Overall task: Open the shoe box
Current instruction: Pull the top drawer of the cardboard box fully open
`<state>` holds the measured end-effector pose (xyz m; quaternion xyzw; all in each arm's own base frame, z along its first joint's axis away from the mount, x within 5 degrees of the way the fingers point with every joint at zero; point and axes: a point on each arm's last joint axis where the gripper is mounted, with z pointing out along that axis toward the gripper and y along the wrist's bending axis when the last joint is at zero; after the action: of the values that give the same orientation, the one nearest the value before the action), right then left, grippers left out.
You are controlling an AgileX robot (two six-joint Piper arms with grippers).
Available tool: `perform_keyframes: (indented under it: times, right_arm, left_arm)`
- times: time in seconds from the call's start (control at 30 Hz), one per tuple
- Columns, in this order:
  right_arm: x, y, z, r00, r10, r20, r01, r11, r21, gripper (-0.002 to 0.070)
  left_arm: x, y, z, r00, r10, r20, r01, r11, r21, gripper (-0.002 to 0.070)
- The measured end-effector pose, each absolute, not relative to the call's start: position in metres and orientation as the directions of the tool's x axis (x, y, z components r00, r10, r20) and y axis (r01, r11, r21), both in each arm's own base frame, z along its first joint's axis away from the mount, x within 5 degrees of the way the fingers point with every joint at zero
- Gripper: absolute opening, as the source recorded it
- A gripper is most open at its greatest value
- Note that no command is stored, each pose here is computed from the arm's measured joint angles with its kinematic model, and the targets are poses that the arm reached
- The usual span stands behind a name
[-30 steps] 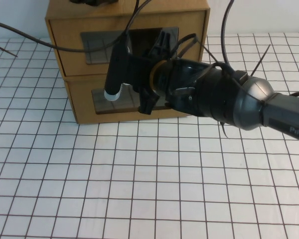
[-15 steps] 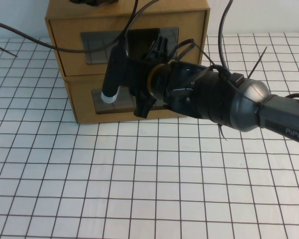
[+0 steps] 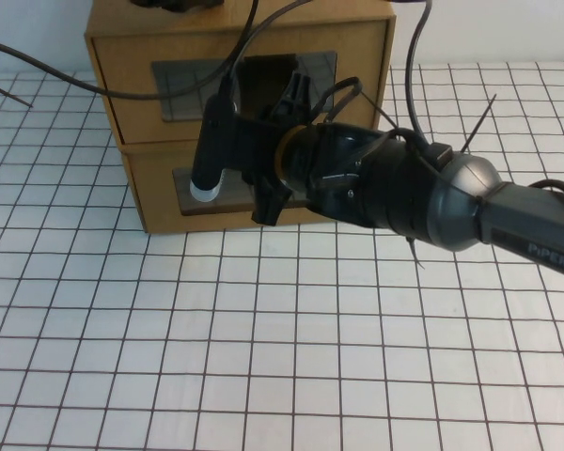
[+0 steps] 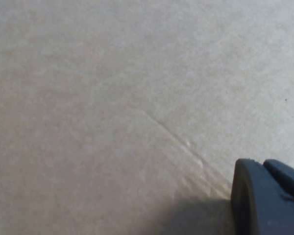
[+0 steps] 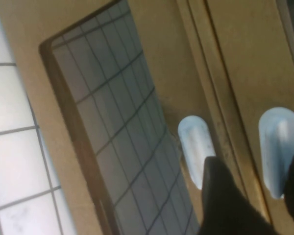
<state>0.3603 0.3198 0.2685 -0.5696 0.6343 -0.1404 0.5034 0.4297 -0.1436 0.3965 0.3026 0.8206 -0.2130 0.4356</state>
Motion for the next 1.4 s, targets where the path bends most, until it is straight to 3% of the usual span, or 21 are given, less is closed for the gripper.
perform_keyframes:
  times: [0.53,1.4]
  right_arm:
    - [0.361,0.321,0.267,0.181,-0.871,-0.456,-0.571,0.285,-0.770,0.0246]
    - [0.359,0.330,0.265,0.272,-0.904,-0.331,-0.504,0.160,-0.849,0.0215]
  left_arm:
    - [0.430,-0.144,0.397,-0.437,0.311,-0.844,0.682,0.726,-0.086,-0.0002]
    - [0.430,-0.144,0.396,-0.438,0.312,-0.843,0.683,0.726,-0.086,-0.0002]
